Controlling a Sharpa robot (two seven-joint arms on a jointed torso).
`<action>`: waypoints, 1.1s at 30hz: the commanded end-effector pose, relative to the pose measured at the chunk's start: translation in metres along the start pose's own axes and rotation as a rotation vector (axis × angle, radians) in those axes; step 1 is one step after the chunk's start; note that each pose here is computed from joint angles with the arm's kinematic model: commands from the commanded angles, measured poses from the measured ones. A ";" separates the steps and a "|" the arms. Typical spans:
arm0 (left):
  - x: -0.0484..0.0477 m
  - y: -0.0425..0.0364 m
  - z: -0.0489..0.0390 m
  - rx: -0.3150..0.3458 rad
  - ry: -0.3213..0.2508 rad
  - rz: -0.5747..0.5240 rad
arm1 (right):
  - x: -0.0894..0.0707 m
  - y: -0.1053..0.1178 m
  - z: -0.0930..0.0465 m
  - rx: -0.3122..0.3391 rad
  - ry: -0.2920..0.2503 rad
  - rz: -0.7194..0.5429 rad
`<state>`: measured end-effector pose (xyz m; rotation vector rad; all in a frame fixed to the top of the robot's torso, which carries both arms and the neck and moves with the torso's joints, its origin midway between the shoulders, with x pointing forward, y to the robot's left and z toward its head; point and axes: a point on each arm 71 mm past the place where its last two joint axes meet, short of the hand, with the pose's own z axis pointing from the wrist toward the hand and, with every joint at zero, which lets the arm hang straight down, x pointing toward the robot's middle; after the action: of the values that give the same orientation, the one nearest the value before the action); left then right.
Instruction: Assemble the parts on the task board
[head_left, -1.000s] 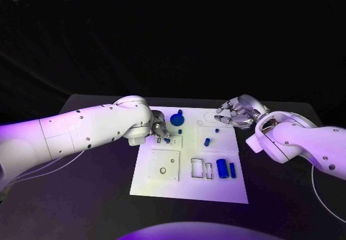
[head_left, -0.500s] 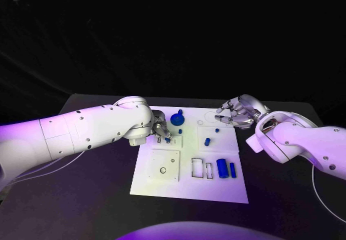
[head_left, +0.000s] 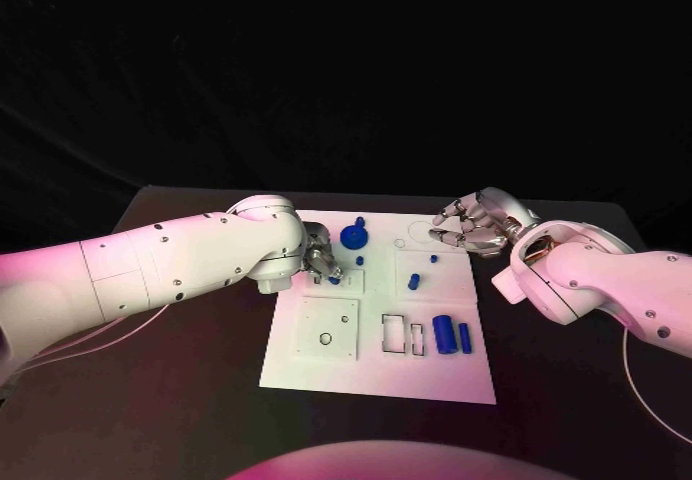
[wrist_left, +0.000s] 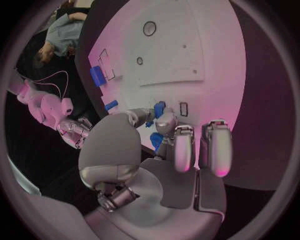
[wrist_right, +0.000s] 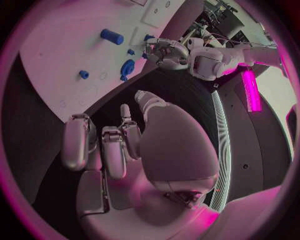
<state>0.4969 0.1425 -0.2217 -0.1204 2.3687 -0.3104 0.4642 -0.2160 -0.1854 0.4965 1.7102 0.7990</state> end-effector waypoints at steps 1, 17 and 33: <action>0.0018 -0.0011 -0.0001 0.002 0.007 0.032 | 0.002 0.000 0.000 -0.006 0.015 -0.011; 0.0039 -0.0036 -0.0002 0.012 0.017 0.027 | 0.002 0.000 0.000 -0.004 0.018 -0.011; 0.0030 -0.0022 0.0044 -0.004 0.042 0.000 | 0.002 0.000 0.000 -0.004 0.018 -0.011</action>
<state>0.5000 0.1411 -0.2236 -0.1232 2.3774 -0.3027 0.4639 -0.2159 -0.1864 0.4959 1.7152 0.7988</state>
